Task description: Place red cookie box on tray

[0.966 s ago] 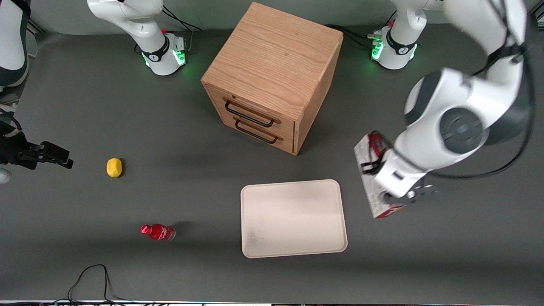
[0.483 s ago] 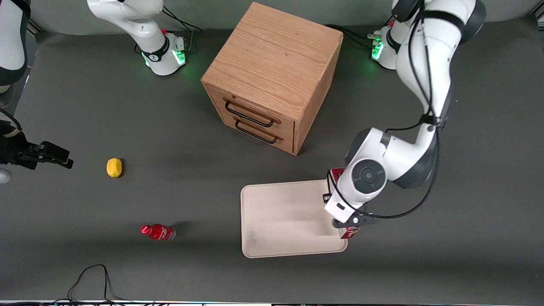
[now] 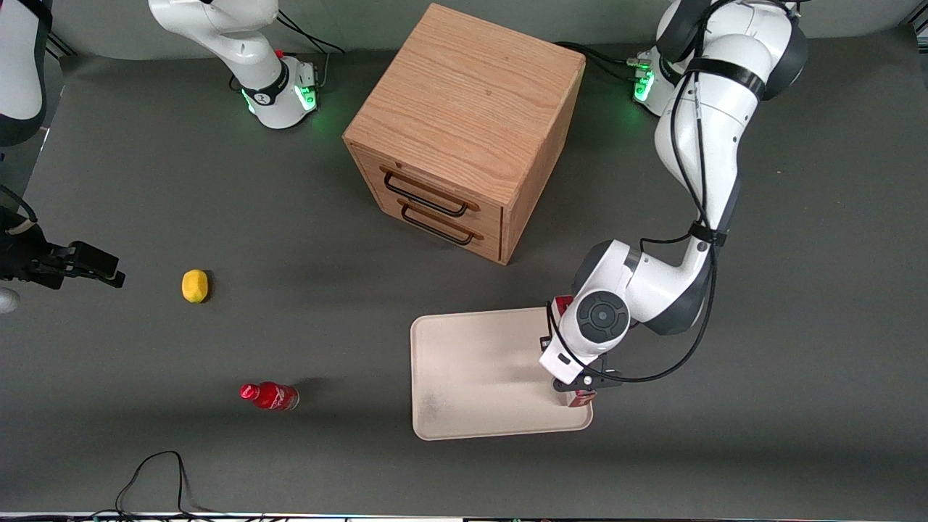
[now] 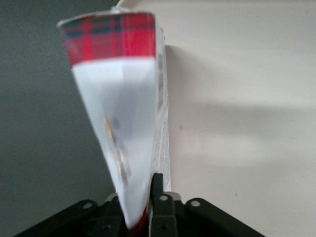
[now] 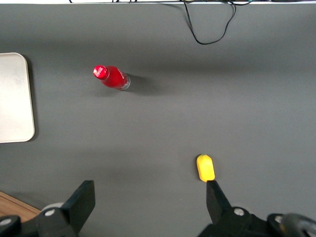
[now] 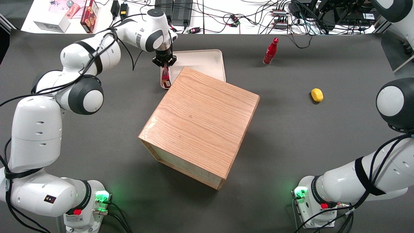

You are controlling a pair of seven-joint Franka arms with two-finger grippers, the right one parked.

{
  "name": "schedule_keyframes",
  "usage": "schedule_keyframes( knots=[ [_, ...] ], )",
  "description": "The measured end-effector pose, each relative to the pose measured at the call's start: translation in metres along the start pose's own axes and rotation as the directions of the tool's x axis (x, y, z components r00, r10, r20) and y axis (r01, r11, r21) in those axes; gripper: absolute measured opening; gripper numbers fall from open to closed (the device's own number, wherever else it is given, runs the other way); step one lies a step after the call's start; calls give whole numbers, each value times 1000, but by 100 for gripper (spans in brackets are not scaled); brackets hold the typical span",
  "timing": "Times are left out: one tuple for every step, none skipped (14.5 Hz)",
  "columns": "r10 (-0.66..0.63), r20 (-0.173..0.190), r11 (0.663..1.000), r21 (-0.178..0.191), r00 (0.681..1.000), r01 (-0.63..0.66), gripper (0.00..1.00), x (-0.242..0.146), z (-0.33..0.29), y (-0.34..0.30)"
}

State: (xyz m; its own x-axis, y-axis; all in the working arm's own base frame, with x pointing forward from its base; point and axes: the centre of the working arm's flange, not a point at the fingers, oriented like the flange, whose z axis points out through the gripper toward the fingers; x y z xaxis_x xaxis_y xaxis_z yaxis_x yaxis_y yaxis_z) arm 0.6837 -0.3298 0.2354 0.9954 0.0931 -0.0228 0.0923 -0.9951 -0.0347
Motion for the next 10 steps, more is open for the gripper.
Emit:
schedule_keyframes(
  knots=[
    [4,-26,1000,-4,1000,-4,33,2,-1,1],
    [2,-46,1000,-11,999,-2,43,4,-3,2],
    [-2,-60,1000,-16,998,1,55,5,-5,3],
    [-6,-70,1000,-21,998,4,65,7,-10,2],
    [-13,-82,1000,-26,997,10,74,10,-21,-1],
    [-24,-99,999,-36,995,21,86,13,-39,-7],
    [-39,-115,998,-46,993,33,96,15,-62,-17],
    [-54,-130,998,-52,990,48,100,14,-89,-30],
    [-71,-139,997,-46,988,65,100,10,-115,-49],
    [-84,-142,996,-34,986,80,100,4,-140,-73]
  ],
)
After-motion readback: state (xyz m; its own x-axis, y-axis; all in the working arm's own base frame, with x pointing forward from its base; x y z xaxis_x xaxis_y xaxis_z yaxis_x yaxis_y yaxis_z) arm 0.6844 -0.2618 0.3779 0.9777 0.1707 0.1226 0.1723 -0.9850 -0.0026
